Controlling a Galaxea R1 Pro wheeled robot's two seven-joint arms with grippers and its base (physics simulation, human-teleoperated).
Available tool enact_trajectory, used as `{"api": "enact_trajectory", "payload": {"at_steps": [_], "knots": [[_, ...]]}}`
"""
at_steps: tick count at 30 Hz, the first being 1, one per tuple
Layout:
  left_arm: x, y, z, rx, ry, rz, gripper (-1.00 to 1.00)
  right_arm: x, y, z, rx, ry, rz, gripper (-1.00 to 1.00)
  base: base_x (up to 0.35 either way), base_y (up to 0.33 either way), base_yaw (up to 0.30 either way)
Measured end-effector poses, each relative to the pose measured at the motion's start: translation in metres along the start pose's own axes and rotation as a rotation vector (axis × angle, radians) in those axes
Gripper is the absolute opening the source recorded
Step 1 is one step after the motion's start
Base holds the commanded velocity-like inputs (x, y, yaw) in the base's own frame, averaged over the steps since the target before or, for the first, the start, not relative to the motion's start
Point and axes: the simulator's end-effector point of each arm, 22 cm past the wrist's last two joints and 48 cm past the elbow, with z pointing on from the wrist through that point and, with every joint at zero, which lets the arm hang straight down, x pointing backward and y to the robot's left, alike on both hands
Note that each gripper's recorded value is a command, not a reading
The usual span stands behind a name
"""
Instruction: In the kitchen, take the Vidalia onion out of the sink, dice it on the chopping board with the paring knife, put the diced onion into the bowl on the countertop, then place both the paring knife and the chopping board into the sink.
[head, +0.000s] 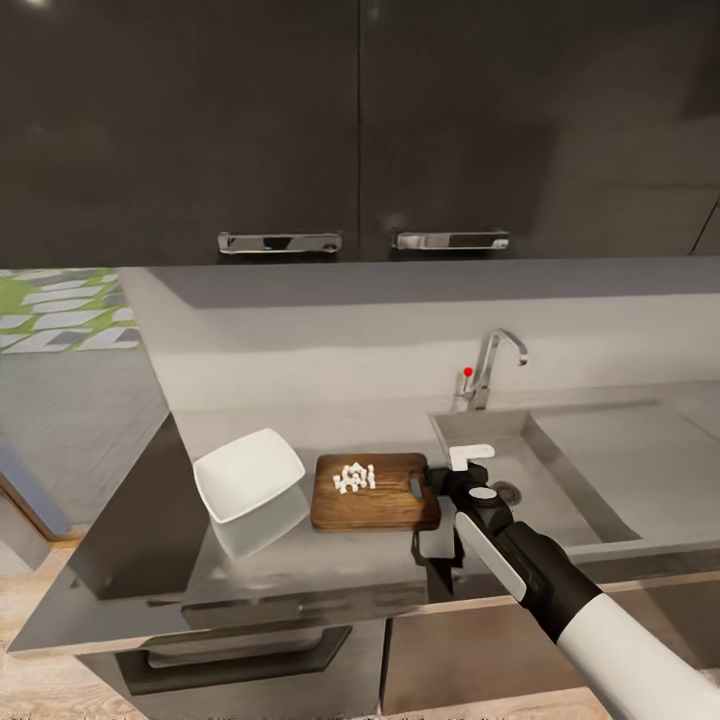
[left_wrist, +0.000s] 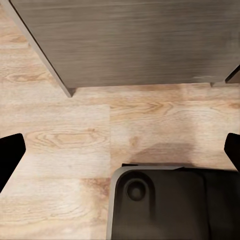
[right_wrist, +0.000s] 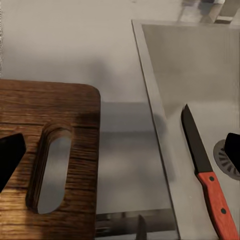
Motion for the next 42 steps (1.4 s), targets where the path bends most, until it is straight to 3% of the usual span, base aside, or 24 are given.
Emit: {"api": "enact_trajectory", "payload": {"at_steps": [42], "knots": [[0.025, 0.003, -0.013, -0.005, 0.082, 0.007, 1.00, 0.034, 0.007, 0.018, -0.009, 0.060, 0.000, 1.00, 0.000, -0.043, 0.027]]}}
